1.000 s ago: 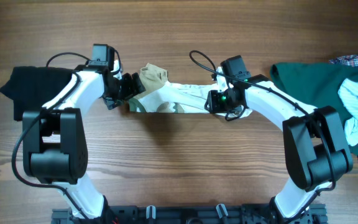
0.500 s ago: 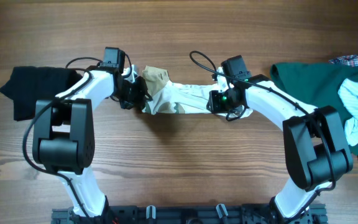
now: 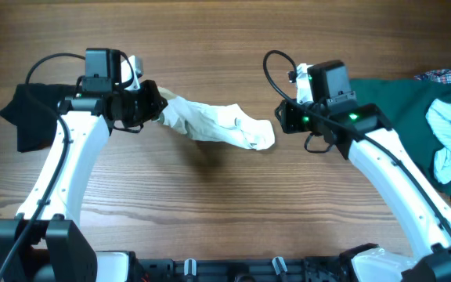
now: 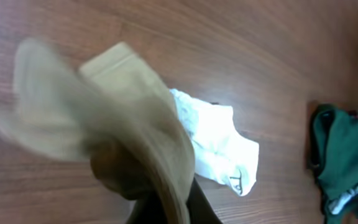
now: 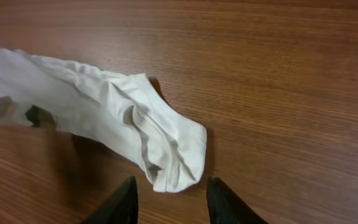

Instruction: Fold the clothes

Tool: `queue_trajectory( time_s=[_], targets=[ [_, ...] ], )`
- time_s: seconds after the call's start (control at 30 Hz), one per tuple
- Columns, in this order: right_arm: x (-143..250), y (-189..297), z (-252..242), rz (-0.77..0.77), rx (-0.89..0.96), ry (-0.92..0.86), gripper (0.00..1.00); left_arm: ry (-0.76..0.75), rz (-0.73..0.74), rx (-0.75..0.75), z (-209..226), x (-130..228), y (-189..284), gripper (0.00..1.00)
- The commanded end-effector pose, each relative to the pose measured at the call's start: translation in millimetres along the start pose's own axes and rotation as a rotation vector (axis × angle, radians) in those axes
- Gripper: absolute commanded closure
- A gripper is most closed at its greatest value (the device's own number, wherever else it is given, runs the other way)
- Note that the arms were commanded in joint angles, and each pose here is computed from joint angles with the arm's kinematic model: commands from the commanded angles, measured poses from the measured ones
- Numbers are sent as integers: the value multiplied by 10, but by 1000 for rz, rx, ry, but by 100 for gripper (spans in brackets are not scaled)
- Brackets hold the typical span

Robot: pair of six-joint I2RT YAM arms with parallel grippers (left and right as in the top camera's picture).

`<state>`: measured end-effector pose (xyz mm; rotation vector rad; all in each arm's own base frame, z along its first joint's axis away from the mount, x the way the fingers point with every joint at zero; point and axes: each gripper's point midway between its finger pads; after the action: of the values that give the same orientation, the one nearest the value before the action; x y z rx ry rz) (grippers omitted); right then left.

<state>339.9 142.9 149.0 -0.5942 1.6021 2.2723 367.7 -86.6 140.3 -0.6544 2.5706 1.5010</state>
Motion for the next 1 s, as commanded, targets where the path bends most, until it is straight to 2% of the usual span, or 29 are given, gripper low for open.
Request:
queue_trajectory(
  time_s=[0.0, 0.2, 0.33, 0.4, 0.5, 0.67, 0.8, 0.9, 0.97],
  targets=[
    [-1, 36, -56, -2, 31, -1, 64, -72, 26, -17, -108, 112, -60, 96],
    [60, 38, -90, 23, 42, -12, 65, -264, 26, -50, -573, 382, -268, 96],
    [78, 77, -343, 27, 113, -198, 66, -431, 9, -57, -889, 573, -410, 96],
    [82, 96, -426, 32, 115, -244, 65, -581, 11, -24, -1095, 701, -507, 96],
    [108, 122, -534, 45, 130, -276, 65, -634, -2, -64, -1170, 785, -686, 96],
    [136, 146, -603, 61, 120, -308, 65, -696, 73, -74, -1151, 1018, -1116, 96],
    [141, 147, -603, 63, 119, -309, 66, -722, 94, -66, -1193, 1142, -1271, 94],
    [139, 147, -603, 63, 119, -309, 66, -746, 97, -51, -1270, 1230, -1302, 84],
    [143, 147, -602, 64, 119, -309, 65, -758, 100, -42, -1312, 1278, -1305, 49]
  ],
)
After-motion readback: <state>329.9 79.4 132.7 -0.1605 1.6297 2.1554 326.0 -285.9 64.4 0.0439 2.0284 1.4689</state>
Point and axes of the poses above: each gripper's point midway between its finger pads, its own y axis back along the fingers, its own z axis along the line the jaws close on, x = y × z, and after that the axes turned 4 degrees about -y, right-handed
